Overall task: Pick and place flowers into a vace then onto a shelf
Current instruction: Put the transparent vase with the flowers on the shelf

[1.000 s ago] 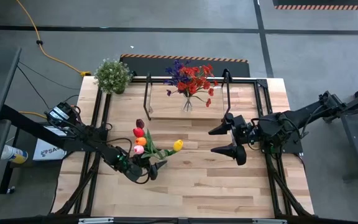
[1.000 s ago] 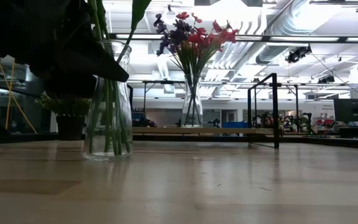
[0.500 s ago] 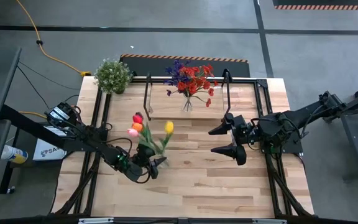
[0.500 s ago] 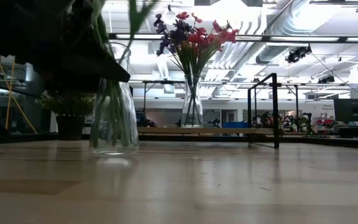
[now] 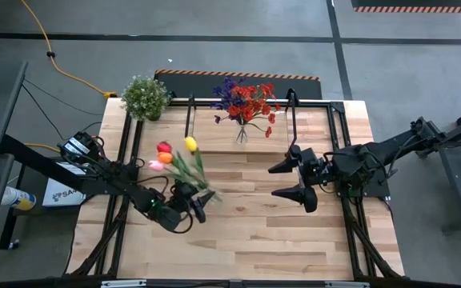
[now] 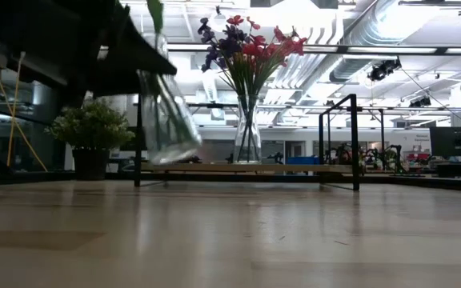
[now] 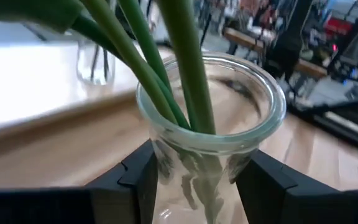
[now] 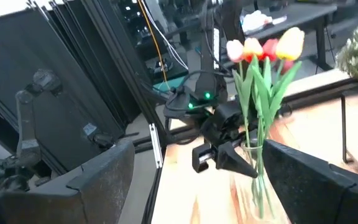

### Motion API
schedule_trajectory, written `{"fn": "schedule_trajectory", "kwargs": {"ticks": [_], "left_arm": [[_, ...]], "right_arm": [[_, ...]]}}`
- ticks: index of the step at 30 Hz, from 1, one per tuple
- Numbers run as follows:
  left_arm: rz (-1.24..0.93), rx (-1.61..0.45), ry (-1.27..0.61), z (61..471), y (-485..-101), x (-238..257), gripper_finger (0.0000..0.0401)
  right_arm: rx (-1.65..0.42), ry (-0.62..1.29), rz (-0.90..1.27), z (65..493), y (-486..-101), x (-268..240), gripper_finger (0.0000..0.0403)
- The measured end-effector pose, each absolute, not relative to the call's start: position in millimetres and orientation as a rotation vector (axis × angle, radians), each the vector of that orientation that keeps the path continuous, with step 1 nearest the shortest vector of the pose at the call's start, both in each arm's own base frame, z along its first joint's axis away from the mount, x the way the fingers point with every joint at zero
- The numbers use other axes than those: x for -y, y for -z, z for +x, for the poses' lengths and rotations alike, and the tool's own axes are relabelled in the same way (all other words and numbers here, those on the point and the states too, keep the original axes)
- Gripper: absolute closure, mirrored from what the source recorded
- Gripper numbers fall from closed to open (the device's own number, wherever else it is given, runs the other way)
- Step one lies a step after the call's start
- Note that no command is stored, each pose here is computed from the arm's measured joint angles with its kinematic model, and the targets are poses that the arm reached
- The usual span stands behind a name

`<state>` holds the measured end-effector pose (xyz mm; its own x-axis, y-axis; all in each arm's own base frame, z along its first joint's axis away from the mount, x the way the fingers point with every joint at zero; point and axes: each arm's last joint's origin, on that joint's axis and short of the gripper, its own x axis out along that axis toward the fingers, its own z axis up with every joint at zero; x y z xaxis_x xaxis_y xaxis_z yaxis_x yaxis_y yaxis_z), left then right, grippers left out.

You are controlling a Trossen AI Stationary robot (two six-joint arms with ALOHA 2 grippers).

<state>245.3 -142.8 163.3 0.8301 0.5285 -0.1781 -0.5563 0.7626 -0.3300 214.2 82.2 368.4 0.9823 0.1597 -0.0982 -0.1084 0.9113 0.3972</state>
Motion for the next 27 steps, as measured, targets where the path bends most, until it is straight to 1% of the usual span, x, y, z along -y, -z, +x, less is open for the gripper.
{"fn": "schedule_trajectory", "kwargs": {"ticks": [4,7,10,12,19,27], "left_arm": [[-0.318,-0.039,-0.640,255,-176,135,0.0194],[-0.252,-0.031,-0.676,270,-199,125,0.0194],[-0.143,-0.071,-0.722,281,-217,111,0.0194],[-0.117,-0.094,-0.760,285,-226,99,0.0194],[-0.125,-0.115,-0.869,292,-244,52,0.0194],[-0.145,-0.137,-0.982,297,-244,-2,0.0194]], "right_arm": [[-0.061,-0.136,0.374,215,-375,-82,0.0065],[0.000,-0.143,0.345,215,-380,-82,0.0064],[0.052,-0.151,0.319,213,-386,-81,0.0064],[0.076,-0.152,0.292,209,-390,-79,0.0065],[0.208,-0.117,0.181,177,-413,-64,0.0065],[0.355,-0.096,0.087,130,-434,-45,0.0065]]}}
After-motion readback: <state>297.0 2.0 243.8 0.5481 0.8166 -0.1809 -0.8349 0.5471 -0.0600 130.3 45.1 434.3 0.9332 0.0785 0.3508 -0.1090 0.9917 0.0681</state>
